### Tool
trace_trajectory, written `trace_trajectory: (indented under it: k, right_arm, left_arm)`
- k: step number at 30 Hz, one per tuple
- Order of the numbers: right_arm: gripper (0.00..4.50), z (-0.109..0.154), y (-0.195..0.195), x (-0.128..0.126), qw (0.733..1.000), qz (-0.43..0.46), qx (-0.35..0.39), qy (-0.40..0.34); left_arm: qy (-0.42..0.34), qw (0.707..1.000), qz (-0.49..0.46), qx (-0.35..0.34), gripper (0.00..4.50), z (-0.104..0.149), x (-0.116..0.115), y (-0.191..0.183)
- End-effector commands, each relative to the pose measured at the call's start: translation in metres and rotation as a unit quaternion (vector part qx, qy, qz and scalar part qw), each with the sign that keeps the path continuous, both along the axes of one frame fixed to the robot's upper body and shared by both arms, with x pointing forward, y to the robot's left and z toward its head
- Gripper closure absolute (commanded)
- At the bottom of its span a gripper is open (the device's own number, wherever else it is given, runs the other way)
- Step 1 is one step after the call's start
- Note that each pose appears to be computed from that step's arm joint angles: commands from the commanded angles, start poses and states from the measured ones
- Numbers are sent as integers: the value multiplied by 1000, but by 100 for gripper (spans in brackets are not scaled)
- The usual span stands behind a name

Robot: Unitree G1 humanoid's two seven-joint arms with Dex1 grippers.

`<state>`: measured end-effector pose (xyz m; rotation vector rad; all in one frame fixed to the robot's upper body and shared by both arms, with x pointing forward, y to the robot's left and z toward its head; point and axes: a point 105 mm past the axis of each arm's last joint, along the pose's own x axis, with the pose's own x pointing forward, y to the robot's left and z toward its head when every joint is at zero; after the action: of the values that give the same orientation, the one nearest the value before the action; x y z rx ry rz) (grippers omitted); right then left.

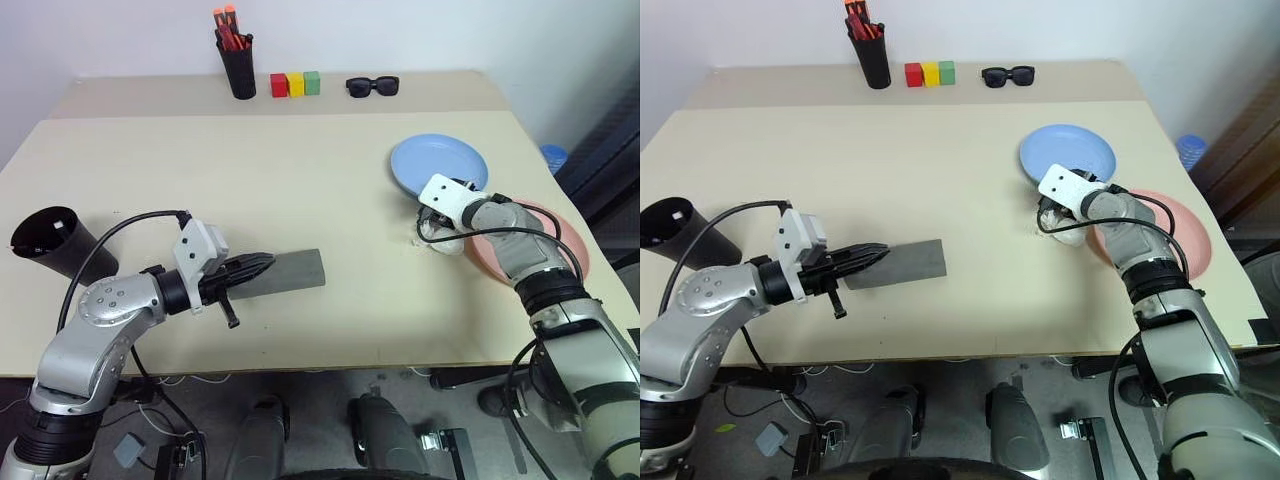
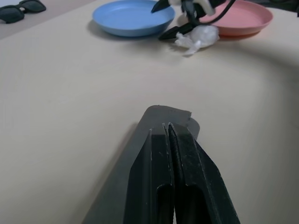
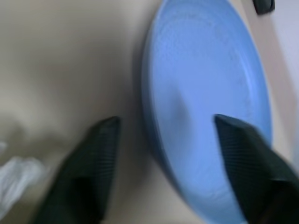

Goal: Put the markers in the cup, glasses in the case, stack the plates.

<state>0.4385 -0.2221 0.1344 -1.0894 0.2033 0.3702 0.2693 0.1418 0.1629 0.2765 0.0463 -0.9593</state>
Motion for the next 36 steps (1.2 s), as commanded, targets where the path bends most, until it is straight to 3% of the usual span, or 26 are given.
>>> trace_trajectory:
  k: [1, 3, 11, 17, 21, 24, 28, 32, 36]
  right_arm:
    - [352, 13, 6, 5, 999, 17, -1, -27]
    - [445, 15, 8, 5, 999, 22, 3, -31]
    - [445, 66, 16, -11, 990, 77, -36, -116]
    - [445, 92, -17, -61, 992, 98, -6, -76]
    - [445, 87, -63, -108, 997, 71, -36, 23]
    - [445, 63, -92, -149, 989, 44, -44, 131]
    - [445, 52, -100, -169, 983, 26, -35, 176]
    - [445, 42, -96, -173, 979, 12, 7, 205]
    - [306, 48, -84, -167, 980, 26, 34, 193]
  left_arm:
    - [-16, 1000, -3, -7, 450, 8, -5, -3]
    - [-14, 1000, -4, -9, 450, 6, -7, -4]
    - [-26, 1000, -2, -11, 450, 7, -1, -11]
    - [-30, 999, -21, -10, 450, 10, 1, -20]
    - [-20, 999, -41, -4, 450, 5, -1, -23]
    - [-13, 998, -66, 0, 450, 0, -1, -29]
    - [-16, 997, -76, 5, 450, -3, 2, -31]
    - [-24, 996, -82, 4, 450, -2, 4, -33]
    - [-29, 997, -77, -2, 450, -1, 5, -33]
